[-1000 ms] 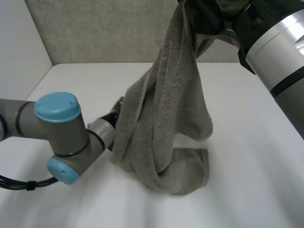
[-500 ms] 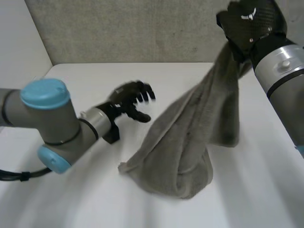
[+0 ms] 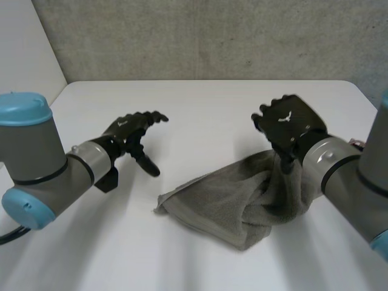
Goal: Fold the towel.
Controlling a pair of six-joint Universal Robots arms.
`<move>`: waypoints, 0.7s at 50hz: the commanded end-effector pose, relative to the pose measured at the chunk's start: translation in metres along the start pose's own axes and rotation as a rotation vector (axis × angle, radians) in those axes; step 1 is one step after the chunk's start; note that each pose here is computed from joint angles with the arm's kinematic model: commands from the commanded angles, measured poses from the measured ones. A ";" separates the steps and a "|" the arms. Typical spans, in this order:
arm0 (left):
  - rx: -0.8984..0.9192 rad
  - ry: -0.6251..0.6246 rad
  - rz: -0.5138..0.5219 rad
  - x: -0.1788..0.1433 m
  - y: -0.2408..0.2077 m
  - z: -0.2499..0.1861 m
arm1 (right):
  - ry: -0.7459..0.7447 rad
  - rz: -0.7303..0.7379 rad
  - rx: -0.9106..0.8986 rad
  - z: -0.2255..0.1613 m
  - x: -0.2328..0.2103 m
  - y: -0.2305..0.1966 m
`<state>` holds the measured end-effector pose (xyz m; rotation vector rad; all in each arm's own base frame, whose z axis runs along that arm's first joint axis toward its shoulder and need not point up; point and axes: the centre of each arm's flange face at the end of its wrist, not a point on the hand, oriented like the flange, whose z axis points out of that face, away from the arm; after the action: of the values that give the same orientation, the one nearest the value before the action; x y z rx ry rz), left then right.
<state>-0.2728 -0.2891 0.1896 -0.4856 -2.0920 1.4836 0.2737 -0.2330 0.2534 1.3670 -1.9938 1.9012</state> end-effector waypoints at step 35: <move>-0.192 -0.066 0.128 0.040 0.069 -0.003 | 0.014 -0.113 -0.203 0.124 0.022 0.097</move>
<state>-0.2981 -0.2365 0.1437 -0.6465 -2.3021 1.4166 0.2664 -0.3604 0.1709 1.3665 -2.0265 1.6698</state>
